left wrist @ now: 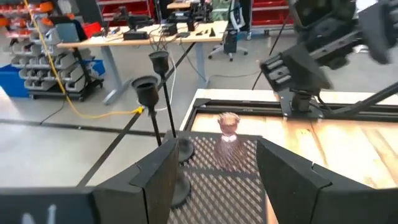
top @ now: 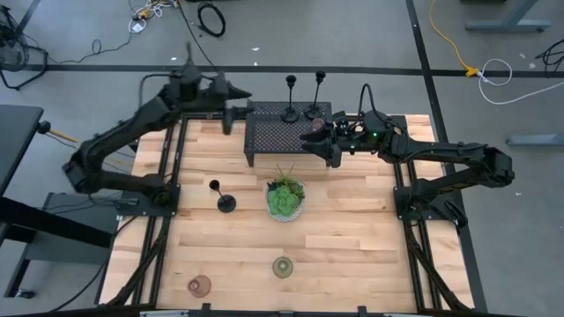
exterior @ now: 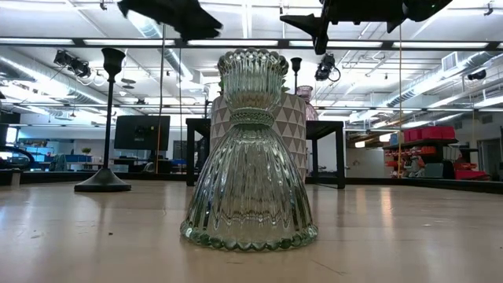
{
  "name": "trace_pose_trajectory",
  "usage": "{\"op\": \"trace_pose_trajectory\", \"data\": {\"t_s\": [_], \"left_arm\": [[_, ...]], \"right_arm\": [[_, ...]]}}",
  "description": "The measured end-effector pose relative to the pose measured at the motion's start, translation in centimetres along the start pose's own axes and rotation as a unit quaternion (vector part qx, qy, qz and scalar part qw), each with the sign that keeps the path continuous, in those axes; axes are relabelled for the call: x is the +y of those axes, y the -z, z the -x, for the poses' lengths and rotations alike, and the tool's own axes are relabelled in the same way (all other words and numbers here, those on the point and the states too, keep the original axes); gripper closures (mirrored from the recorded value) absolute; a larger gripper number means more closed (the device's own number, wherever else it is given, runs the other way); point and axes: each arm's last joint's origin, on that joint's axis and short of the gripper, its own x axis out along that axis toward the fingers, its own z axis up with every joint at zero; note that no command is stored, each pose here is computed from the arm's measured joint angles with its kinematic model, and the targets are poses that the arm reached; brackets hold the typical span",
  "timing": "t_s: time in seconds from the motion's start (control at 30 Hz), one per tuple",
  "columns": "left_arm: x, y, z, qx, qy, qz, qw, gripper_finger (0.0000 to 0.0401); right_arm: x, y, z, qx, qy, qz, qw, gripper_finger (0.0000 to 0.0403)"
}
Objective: Pick & Place candle stick holders
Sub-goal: Put the black candle holder on the shelf
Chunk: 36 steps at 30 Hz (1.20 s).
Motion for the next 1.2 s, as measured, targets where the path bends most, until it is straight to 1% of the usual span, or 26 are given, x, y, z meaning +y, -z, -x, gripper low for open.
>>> {"op": "trace_pose_trajectory", "data": {"t_s": [0.1, 0.2, 0.3, 0.4, 0.47, 0.57, 0.77, 0.9, 1.1, 1.2], "left_arm": [[-1.1, -0.7, 2.6, 0.009, 0.0, 0.008, 1.0, 0.0183], [-2.2, -1.0, 5.0, 0.022, 0.004, 0.029, 0.999, 0.0183], [-3.5, -0.7, 6.8, 0.053, 0.019, 0.057, 0.997, 0.0183], [-5.0, -0.1, 8.3, 0.096, 0.045, 0.088, 0.99, 0.0183], [-6.1, 0.4, 8.9, 0.133, 0.07, 0.109, 0.983, 0.0183], [-7.7, 1.5, 9.6, 0.188, 0.101, 0.124, 0.969, 0.0183], [-10.4, 5.1, 10.4, 0.252, 0.101, 0.176, 0.946, 0.0183], [-11.8, 7.6, 11.5, 0.263, 0.093, 0.197, 0.94, 0.0184], [-12.9, 9.5, 13.2, 0.218, 0.105, 0.223, 0.944, 0.0184], [-13.2, 10.8, 13.7, 0.22, 0.1, 0.242, 0.94, 0.0184]], "right_arm": [[0.0, 0.0, 0.0, 0.0, 0.0, 0.0, 1.0, 0.0167], [0.0, 0.0, 0.0, 0.0, 0.0, 0.0, 1.0, 0.0167], [0.0, 0.0, 0.0, 0.0, 0.0, 0.0, 1.0, 0.0167], [0.0, 0.0, 0.0, 0.0, 0.0, 0.0, 1.0, 0.0167], [0.0, 0.0, 0.0, 0.0, 0.0, 0.0, 1.0, 0.0167], [0.0, 0.0, 0.0, 0.0, 0.0, 0.0, 1.0, 0.0167], [0.0, 0.0, 0.0, 0.0, 0.0, 0.0, 1.0, 0.0167], [0.0, 0.0, 0.0, 0.0, 0.0, 0.0, 1.0, 0.0167], [0.0, 0.0, 0.0, 0.0, 0.0, 0.0, 1.0, 0.0167], [0.0, 0.0, 0.0, 0.0, 0.0, 0.0, 1.0, 0.0167]]}}
